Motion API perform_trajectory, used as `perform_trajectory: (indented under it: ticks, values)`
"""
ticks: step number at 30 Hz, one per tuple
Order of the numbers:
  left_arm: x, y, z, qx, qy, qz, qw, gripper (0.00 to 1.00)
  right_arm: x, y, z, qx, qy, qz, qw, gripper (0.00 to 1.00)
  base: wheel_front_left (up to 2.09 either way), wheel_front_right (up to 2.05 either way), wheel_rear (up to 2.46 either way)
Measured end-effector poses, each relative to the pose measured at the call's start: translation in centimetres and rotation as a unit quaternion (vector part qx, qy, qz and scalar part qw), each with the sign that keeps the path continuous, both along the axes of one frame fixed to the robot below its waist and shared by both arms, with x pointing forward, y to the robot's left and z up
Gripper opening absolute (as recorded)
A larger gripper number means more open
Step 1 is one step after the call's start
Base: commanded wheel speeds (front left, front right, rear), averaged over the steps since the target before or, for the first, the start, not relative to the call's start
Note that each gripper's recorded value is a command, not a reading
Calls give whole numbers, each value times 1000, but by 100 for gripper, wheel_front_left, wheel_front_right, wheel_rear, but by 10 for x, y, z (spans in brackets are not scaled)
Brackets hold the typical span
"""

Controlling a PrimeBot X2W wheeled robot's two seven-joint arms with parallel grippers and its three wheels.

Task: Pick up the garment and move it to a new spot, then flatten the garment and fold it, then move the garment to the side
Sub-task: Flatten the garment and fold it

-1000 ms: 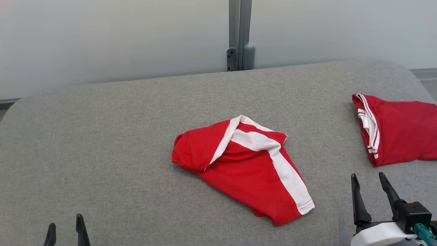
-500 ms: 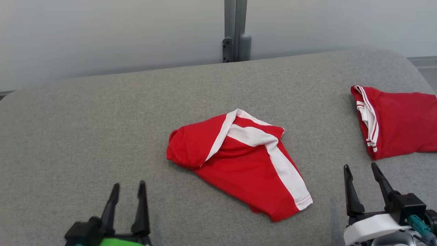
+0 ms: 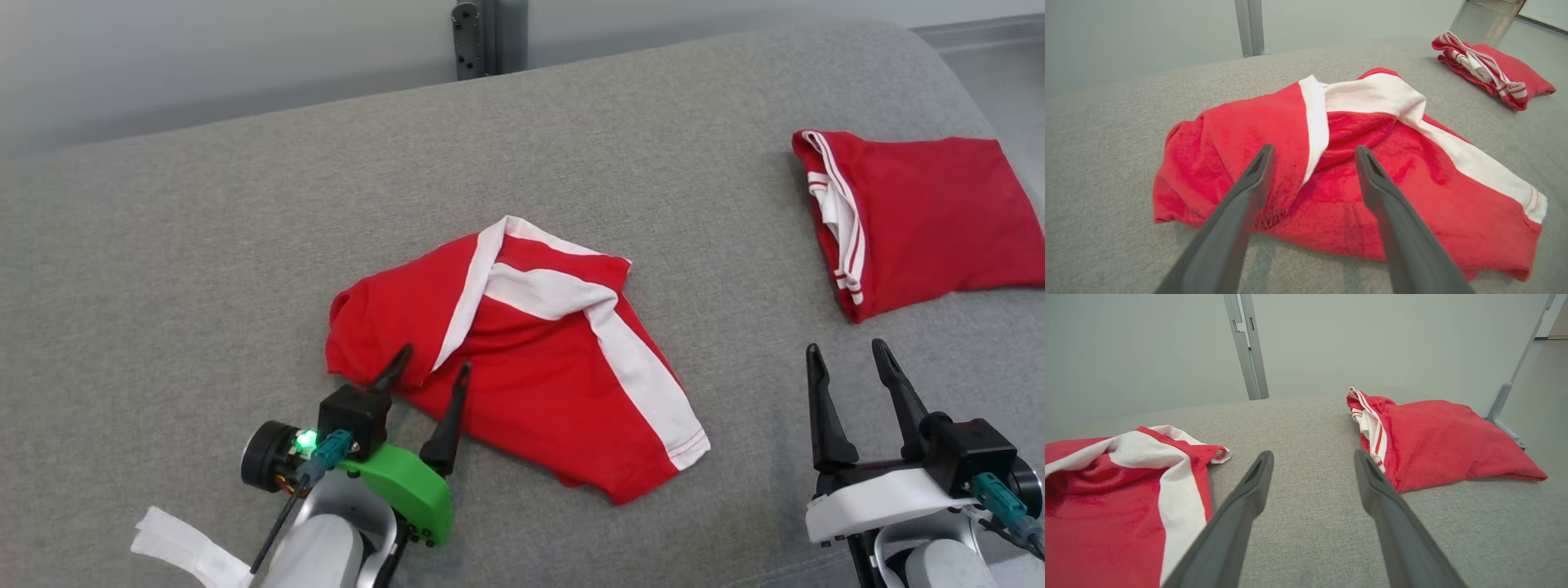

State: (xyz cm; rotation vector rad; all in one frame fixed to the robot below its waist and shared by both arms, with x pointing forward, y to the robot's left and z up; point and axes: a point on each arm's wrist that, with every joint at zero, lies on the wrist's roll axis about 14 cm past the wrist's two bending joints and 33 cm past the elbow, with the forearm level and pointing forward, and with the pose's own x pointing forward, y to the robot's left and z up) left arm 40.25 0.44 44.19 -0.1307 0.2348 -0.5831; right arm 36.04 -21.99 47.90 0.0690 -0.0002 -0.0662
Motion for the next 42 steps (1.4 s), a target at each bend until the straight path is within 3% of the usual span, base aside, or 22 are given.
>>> perform_trajectory:
  ticks: [7,18,21,22,35,42]
  values:
    - [21,14,-28,56,13,21,998,100,-9,-17,-9,0,17,-28,999,100,0,0,0]
    - [20,6,-42,79,23,-6,997,100,-9,-22,-14,13,23,-39,999,100,0,0,0]
    - [19,7,-46,86,29,-9,996,4,-9,-22,-14,15,22,-40,999,100,0,0,0]
    - [19,7,-45,85,28,-9,996,0,-9,-23,-13,16,21,-41,999,100,0,0,0]
    - [61,-15,35,-25,-7,1,1000,0,-15,-27,-11,17,19,-49,998,100,0,0,0]
    - [107,-19,88,-46,-49,11,998,0,-19,-31,-11,15,20,-55,998,100,0,0,0]
